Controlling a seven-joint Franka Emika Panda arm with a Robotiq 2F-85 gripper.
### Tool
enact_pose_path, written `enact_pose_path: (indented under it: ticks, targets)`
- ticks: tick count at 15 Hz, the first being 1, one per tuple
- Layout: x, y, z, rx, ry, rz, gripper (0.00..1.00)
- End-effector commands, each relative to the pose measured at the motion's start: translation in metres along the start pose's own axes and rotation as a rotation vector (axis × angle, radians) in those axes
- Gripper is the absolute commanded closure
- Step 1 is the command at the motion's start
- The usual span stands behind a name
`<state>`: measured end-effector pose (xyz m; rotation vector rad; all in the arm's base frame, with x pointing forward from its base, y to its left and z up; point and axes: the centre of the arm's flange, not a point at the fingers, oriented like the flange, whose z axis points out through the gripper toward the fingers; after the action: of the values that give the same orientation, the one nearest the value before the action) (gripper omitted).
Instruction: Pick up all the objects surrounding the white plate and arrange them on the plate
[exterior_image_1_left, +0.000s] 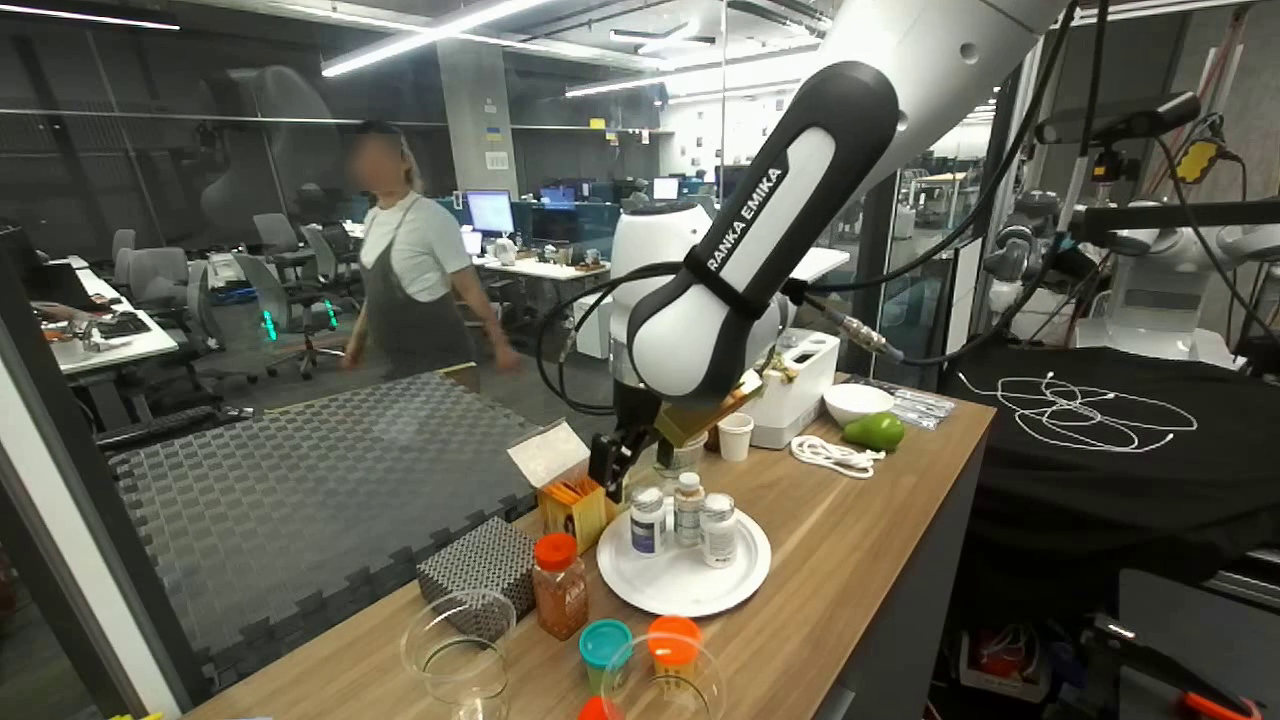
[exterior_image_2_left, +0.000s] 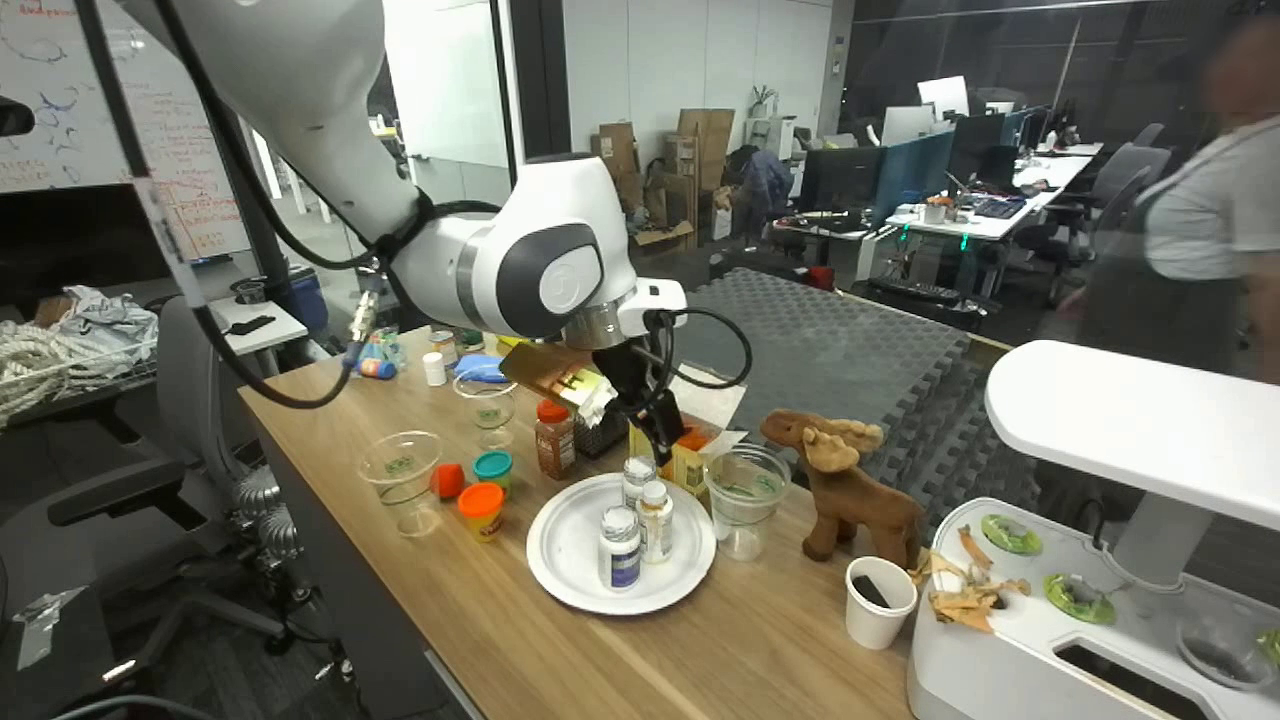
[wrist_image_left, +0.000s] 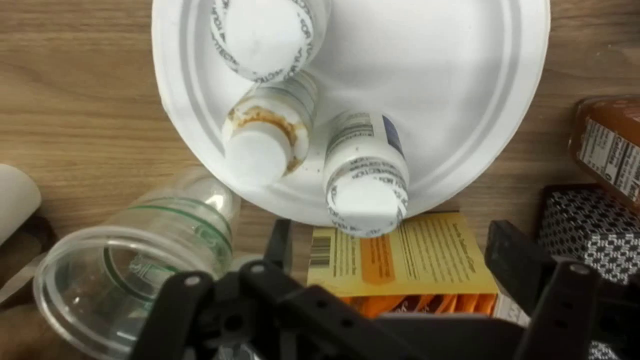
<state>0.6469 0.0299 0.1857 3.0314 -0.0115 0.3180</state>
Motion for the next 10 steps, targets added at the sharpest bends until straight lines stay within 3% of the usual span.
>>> enact_pose_path:
  ticks: [1, 5, 10]
  targets:
    - [-0.009, -0.004, -0.049, 0.028, 0.030, 0.027, 0.00]
    - [-0.030, -0.012, -0.091, 0.019, -0.013, 0.014, 0.00]
    - [-0.082, -0.031, -0.128, 0.030, -0.161, -0.041, 0.00]
